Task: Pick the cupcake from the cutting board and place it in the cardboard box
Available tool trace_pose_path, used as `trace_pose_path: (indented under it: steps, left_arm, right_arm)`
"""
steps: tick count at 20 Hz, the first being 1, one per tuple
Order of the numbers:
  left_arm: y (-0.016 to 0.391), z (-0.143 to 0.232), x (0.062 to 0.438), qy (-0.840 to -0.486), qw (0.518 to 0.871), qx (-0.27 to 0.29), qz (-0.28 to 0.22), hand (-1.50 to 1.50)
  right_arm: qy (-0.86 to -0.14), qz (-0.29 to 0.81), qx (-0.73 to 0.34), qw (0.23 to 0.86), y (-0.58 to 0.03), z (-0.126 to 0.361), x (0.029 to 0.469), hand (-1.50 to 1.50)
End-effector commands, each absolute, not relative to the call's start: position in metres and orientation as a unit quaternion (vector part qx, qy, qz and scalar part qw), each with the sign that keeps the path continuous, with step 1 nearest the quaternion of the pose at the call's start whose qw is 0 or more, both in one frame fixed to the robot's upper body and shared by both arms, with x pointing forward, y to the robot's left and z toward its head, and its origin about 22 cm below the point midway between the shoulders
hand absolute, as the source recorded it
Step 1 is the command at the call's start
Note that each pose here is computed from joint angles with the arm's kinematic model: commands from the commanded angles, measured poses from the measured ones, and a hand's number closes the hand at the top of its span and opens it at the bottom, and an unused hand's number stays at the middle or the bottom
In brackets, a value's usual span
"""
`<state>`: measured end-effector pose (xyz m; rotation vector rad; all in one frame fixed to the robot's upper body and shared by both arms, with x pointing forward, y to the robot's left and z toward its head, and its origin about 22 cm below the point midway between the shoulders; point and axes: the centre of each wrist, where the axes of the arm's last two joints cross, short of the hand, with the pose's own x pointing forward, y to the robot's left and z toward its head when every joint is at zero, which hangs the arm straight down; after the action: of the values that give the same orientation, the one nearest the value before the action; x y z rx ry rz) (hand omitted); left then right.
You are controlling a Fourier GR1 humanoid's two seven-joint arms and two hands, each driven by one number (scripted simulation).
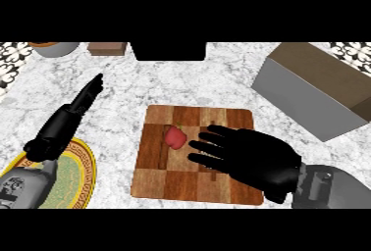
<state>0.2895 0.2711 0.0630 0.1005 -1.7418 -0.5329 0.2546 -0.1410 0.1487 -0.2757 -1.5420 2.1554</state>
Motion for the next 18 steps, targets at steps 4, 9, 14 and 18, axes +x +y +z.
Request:
trace_pose_path:
  steps: [4,9,14,18]
  left_arm:
    - [0.262,0.056,0.294,-0.758,0.609,0.045,-0.228,0.00]
    - [0.264,0.061,0.304,-0.764,0.601,0.044,-0.231,0.00]
    - [0.269,0.060,0.291,-0.752,0.615,0.053,-0.233,0.00]
    - [0.278,0.061,0.288,-0.761,0.604,0.040,-0.233,0.00]
  right_arm:
    - [-0.540,0.792,-0.115,0.261,-0.129,0.137,0.238,-1.50]
    - [-0.534,0.796,-0.156,0.239,-0.115,0.134,0.231,-1.50]
    - [-0.542,0.787,-0.159,0.249,-0.113,0.121,0.249,-1.50]
    - [-0.530,0.794,-0.168,0.247,-0.106,0.097,0.245,-1.50]
